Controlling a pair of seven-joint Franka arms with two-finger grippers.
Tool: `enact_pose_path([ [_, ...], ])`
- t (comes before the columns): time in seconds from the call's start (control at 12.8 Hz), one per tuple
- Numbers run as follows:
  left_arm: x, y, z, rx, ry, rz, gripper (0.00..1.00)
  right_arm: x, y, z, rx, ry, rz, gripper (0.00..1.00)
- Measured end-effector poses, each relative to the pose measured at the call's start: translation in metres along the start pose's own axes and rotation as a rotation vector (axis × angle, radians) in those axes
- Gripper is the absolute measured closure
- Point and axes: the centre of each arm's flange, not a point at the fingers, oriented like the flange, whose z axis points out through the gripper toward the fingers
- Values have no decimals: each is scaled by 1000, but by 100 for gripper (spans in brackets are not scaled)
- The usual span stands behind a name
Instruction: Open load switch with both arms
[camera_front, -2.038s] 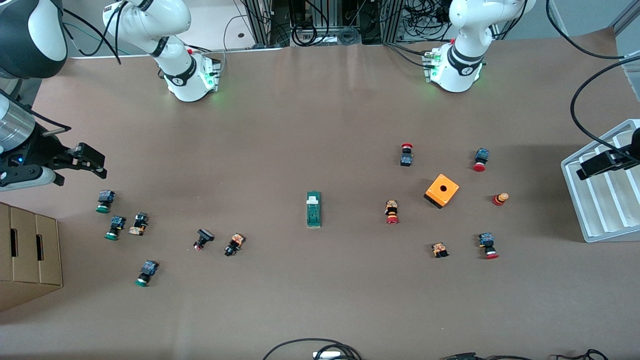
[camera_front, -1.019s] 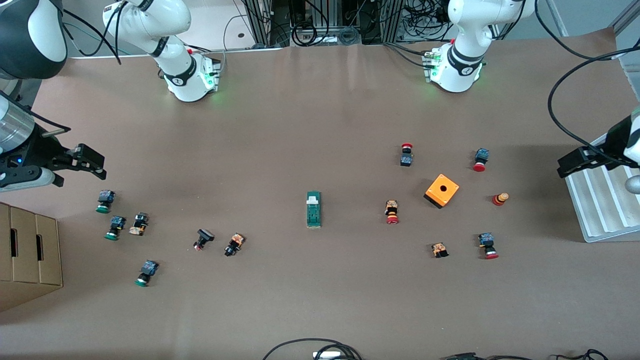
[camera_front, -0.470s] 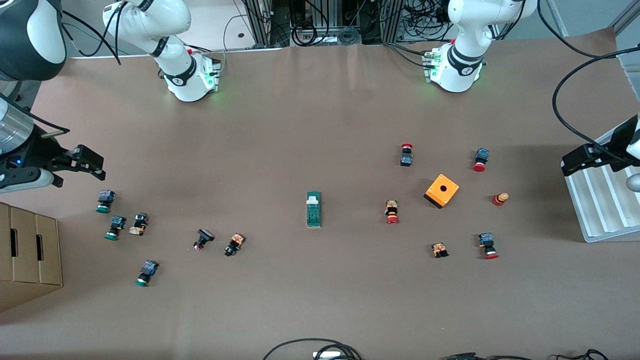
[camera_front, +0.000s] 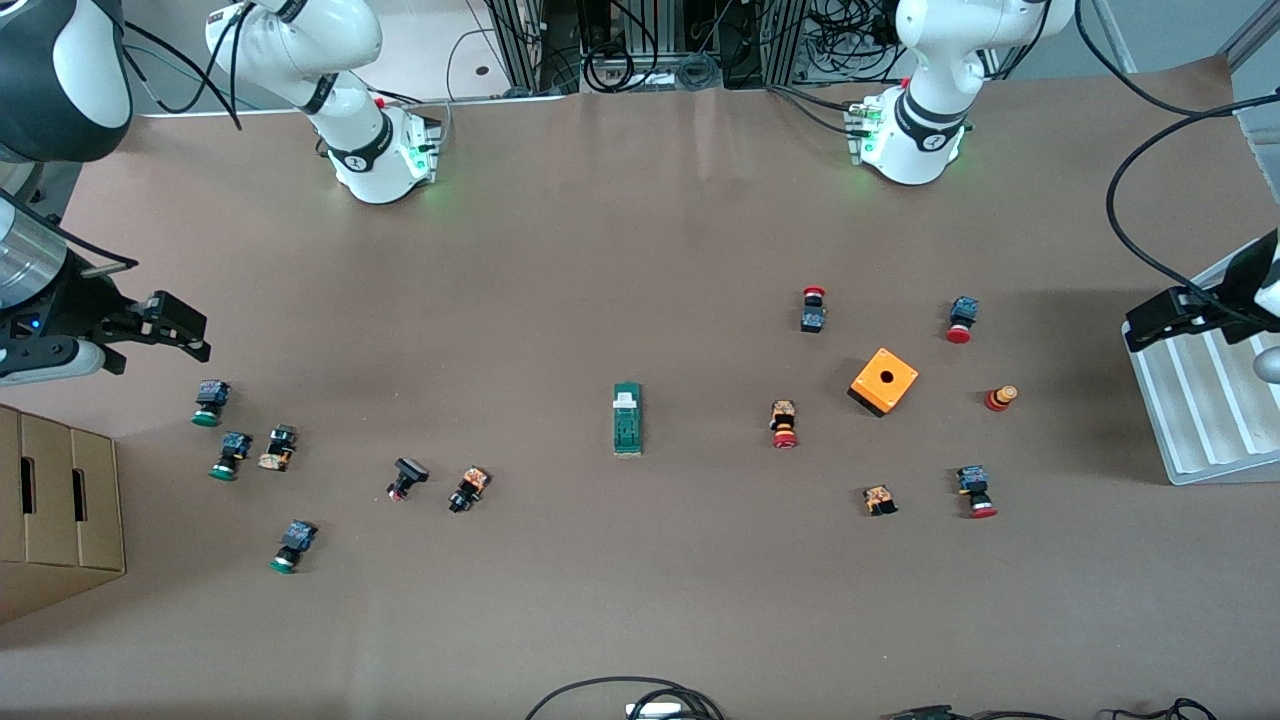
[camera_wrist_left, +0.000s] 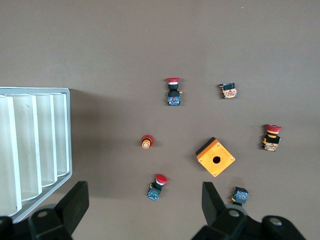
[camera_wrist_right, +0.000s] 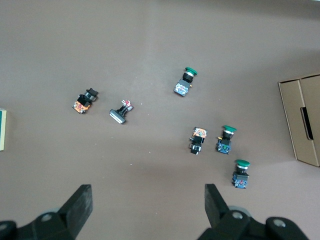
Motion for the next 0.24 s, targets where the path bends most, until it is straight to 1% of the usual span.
enact_pose_path([
  [0.24,0,-2,0,0,0,-1,0,0,-1,0,0,0,30,0],
])
